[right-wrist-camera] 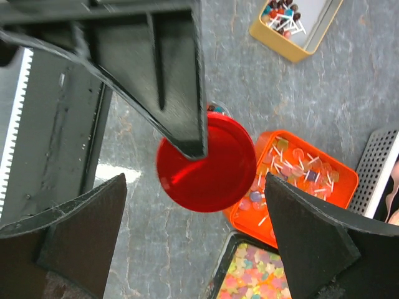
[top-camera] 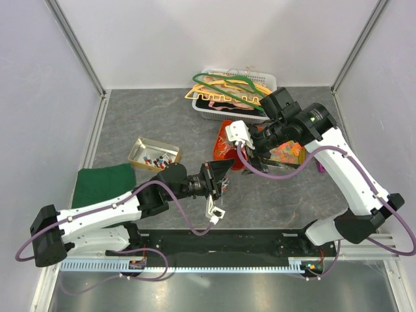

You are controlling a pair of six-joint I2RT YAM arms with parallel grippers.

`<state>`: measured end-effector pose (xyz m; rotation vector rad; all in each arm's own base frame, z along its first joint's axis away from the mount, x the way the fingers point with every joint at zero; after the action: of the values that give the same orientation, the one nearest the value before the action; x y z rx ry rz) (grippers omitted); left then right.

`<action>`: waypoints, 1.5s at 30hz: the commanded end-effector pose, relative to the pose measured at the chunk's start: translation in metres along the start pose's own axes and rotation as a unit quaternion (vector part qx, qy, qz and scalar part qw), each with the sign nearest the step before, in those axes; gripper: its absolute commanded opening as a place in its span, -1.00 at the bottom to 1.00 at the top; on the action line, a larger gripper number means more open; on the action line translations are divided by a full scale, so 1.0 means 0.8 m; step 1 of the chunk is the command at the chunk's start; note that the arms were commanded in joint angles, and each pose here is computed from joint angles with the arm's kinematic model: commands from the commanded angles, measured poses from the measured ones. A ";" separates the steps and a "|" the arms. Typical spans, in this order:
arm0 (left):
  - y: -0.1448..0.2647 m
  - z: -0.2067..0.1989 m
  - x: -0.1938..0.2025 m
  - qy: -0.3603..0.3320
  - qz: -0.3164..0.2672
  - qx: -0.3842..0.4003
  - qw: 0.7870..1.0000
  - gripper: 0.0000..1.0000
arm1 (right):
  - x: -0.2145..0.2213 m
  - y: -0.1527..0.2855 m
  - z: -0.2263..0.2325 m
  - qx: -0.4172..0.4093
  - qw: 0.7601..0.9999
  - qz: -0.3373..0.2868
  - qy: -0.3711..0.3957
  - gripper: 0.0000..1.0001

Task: Pack the candies
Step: Pick up the bottle lid at the center of the board.

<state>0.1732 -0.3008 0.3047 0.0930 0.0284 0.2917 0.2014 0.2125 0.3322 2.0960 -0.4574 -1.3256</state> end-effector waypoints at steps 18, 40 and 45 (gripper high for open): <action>-0.014 0.035 -0.013 -0.002 -0.017 -0.042 0.999 -0.96 | -0.006 0.001 0.018 -0.006 1.000 -0.020 -0.013 0.96; -0.017 0.047 -0.013 0.020 -0.011 -0.048 0.999 -0.96 | -0.006 0.000 0.009 0.028 0.999 -0.023 -0.016 0.80; -0.016 0.037 -0.013 0.018 -0.009 -0.035 0.999 -0.96 | -0.012 0.008 0.005 0.046 0.999 -0.023 -0.008 0.80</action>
<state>0.1710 -0.3184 0.3191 0.0629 0.0476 0.2818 0.1962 0.2127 0.3234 2.0914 -0.4875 -1.4071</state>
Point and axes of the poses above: each gripper's point midway between its finger pads, its own y axis back along the fingers, its own z axis along the line the jaws close on, x = y × z, the point moved 4 cm from there along y, back along the fingers, and after that the axes turned 12 degrees about y, right-handed, at the moved point
